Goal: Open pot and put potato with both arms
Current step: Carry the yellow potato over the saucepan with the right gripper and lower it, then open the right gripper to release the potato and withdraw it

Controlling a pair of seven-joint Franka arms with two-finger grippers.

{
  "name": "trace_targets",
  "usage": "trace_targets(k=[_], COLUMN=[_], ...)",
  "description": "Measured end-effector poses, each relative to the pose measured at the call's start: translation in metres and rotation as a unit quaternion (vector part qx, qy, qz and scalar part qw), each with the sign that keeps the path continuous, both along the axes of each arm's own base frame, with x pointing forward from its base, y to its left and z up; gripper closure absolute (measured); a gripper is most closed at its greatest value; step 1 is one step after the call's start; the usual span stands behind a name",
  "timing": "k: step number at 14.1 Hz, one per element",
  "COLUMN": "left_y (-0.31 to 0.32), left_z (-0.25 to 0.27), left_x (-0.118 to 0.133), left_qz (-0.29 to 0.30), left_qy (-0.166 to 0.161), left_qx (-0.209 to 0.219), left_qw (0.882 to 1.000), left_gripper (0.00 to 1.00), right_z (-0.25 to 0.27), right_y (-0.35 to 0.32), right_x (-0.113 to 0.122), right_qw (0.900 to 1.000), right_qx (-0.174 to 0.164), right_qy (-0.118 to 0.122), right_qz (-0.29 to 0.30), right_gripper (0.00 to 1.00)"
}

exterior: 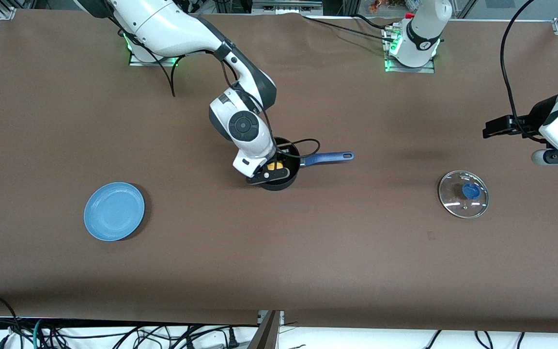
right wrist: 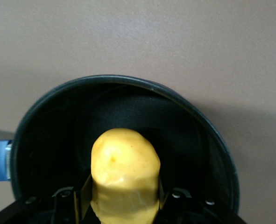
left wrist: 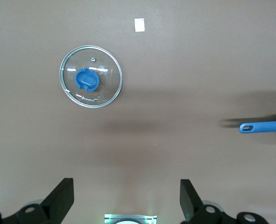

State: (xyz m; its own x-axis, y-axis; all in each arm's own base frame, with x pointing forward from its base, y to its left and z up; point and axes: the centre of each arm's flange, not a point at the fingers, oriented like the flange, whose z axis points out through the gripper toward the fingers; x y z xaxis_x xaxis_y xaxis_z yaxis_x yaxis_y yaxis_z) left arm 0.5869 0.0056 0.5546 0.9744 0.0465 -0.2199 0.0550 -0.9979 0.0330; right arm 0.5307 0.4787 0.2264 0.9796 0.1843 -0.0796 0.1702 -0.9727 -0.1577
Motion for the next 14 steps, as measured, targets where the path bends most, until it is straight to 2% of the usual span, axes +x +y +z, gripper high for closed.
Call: trace_targets(k=[1,2,4,6,8,10,14], left_y=[-0.001,-0.002,-0.005,-0.006,-0.006,-0.006,-0.007], left_z=[0.0,0.0,0.0,0.0,0.0,0.0,0.0], left_x=[0.0,0.0,0.0,0.0,0.0,0.0,0.0], left_qz=[-0.001,-0.002,-0.004,-0.004,-0.005,-0.005,-0.005], left_qy=[0.0,0.0,0.0,0.0,0.0,0.0,0.0], left_qx=[0.0,0.0,0.0,0.0,0.0,0.0,0.0], left_qw=[1.0,1.0,1.0,1.0,1.0,1.0,1.0], left_gripper=[0.0,0.0,0.0,0.0,0.0,0.0,0.0], right_z=[-0.004,-0.006,-0.003,0.006,0.036,0.091,0.212], right_y=[0.0,-0.001,-0.002,-0.004,-0.018,-0.05,-0.173], right_x=[0.0,0.0,0.003,0.01,0.023,0.041,0.079], right_qw=[1.0,1.0,1.0,1.0,1.0,0.999,0.992], right_qx=[-0.001,-0.002,-0.002,-0.003,-0.015,-0.04,-0.088], right_qy=[0.002,0.003,-0.001,-0.008,-0.013,-0.02,-0.039], right_qz=[0.0,0.0,-0.001,-0.003,-0.01,-0.028,-0.084], right_gripper=[0.41,0.36,0.15,0.0,0.0,0.0,0.0])
